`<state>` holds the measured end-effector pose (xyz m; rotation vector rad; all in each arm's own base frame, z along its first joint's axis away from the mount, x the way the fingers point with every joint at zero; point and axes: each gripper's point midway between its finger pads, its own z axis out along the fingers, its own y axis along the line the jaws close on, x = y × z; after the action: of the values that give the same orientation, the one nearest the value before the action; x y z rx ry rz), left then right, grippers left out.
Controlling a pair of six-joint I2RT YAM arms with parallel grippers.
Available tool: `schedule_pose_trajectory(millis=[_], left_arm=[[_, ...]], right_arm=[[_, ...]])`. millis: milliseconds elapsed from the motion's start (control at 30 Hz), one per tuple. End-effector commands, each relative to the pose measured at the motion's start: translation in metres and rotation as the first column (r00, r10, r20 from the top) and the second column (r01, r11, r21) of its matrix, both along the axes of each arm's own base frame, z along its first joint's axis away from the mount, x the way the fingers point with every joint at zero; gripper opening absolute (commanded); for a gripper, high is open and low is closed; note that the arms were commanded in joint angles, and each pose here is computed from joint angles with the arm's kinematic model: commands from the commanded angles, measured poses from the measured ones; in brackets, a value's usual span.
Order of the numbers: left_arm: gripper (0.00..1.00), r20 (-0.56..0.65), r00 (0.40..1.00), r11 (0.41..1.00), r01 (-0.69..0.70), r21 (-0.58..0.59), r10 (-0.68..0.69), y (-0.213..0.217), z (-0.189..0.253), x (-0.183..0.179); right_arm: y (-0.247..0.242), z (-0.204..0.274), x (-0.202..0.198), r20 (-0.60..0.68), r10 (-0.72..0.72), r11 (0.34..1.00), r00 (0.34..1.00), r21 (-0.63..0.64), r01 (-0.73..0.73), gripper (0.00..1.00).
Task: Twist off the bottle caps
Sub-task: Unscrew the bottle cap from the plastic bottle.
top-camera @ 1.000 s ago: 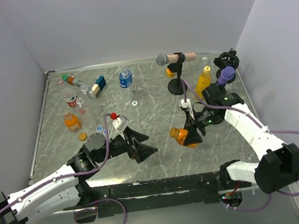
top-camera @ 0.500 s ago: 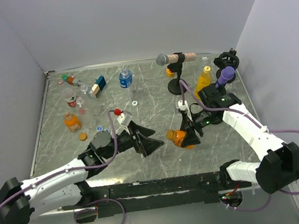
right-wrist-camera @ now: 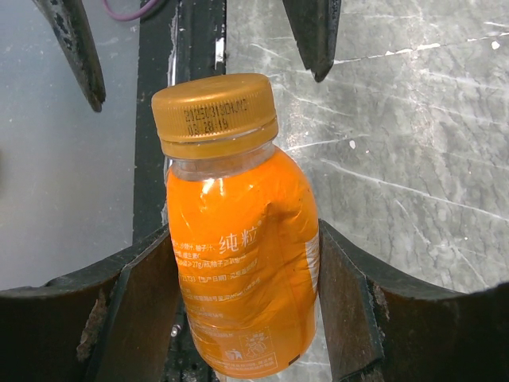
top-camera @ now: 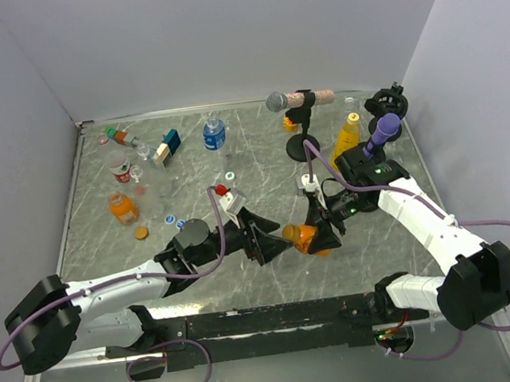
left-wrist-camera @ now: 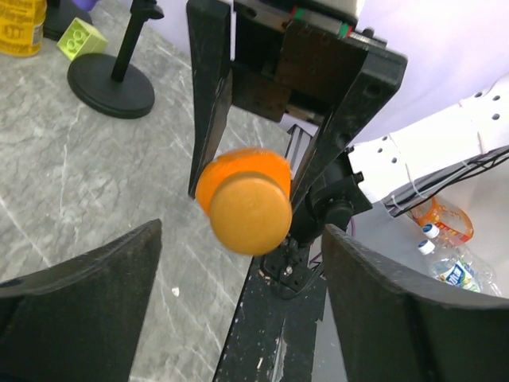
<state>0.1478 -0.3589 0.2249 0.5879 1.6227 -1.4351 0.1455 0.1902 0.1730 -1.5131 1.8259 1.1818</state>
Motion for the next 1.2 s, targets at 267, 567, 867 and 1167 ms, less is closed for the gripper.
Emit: schedule_pose_trajectory(millis=[267,567,867,1167], left_arm=[[0.71,0.064,0.998,0.997,0.033,-0.065,-0.029,-0.013,0.031,-0.003],[0.54,0.058,0.997,0.997,0.055,-0.045,-0.052,-0.018,0.028,-0.005],[0.01,-0.024,0.997,0.997,0.078,-0.028,-0.079,-0.023,0.024,-0.008],[0.01,-0.493,0.847,0.978,-0.197,0.062,0.201,-0.013,0.011,0.018]], right_arm=[[0.007,0.005,-0.004,0.020,0.043,0.998,0.999,0.053,-0.044,0.18],[0.008,0.004,-0.004,0.015,0.043,0.998,0.999,0.044,-0.044,0.18],[0.007,0.000,0.000,0.016,0.028,0.999,0.999,0.028,-0.029,0.17],[0.005,-0.007,0.014,0.042,-0.038,0.999,0.998,-0.016,0.039,0.16]])
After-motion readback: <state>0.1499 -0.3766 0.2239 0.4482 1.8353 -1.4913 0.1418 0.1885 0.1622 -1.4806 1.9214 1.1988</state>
